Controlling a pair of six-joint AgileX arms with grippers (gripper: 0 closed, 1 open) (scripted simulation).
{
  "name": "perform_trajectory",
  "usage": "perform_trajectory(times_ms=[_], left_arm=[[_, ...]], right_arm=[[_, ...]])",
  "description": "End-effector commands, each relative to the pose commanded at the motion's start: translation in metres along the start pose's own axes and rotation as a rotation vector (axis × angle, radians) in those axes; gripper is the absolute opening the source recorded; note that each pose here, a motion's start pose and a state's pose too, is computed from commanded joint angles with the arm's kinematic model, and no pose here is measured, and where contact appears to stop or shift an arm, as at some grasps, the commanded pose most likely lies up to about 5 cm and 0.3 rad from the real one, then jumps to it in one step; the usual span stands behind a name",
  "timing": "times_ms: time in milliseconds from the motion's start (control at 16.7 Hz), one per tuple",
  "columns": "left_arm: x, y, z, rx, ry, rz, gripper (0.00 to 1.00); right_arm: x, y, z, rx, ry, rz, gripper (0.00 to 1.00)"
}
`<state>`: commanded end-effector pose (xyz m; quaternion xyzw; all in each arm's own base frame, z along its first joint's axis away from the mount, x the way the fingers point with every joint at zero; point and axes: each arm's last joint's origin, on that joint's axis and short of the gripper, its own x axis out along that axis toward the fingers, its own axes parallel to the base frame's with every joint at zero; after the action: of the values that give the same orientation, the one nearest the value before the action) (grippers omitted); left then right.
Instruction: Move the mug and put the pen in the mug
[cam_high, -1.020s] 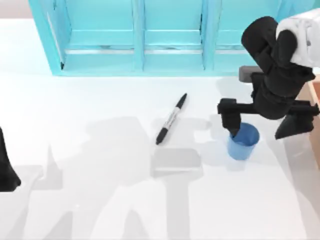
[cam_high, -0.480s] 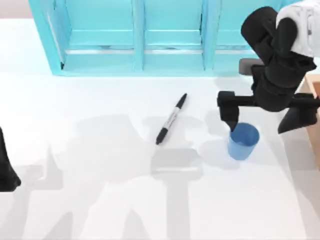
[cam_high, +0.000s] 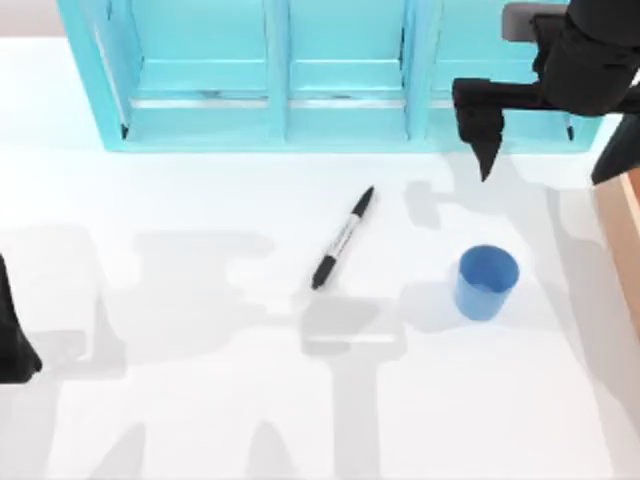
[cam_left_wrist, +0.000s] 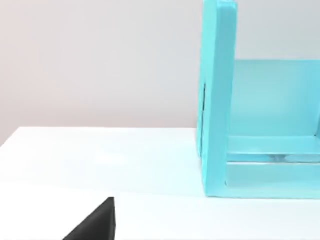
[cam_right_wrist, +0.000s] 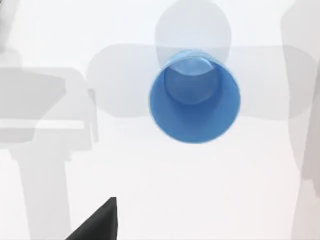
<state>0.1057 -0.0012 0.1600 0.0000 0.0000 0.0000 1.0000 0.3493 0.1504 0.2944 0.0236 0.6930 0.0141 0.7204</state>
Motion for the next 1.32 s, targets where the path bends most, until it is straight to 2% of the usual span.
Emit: perform_trajectory(times_ms=[180,480,600,780,1140,1320], left_arm=[[0.0,0.0,0.0,0.0,0.0,0.0,1.0],[0.0,0.0,0.0,0.0,0.0,0.0,1.0],[0.0,0.0,0.0,0.0,0.0,0.0,1.0],[0.0,0.0,0.0,0.0,0.0,0.0,1.0],[0.0,0.0,0.0,0.0,0.0,0.0,1.0],[0.0,0.0,0.0,0.0,0.0,0.0,1.0]], right_arm=[[-0.018,-0.002,-0.005,-0.002,-0.007,0.005,1.0],[-0.016,0.0,-0.004,-0.003,-0.005,0.004,1.0],[-0.007,0.007,0.002,0.023,0.0,0.011,1.0],[0.02,0.03,0.019,0.12,0.0,0.034,1.0],[0.093,0.094,0.044,0.384,-0.015,0.109,1.0],[0.118,0.114,0.046,0.442,-0.012,0.138,1.0]])
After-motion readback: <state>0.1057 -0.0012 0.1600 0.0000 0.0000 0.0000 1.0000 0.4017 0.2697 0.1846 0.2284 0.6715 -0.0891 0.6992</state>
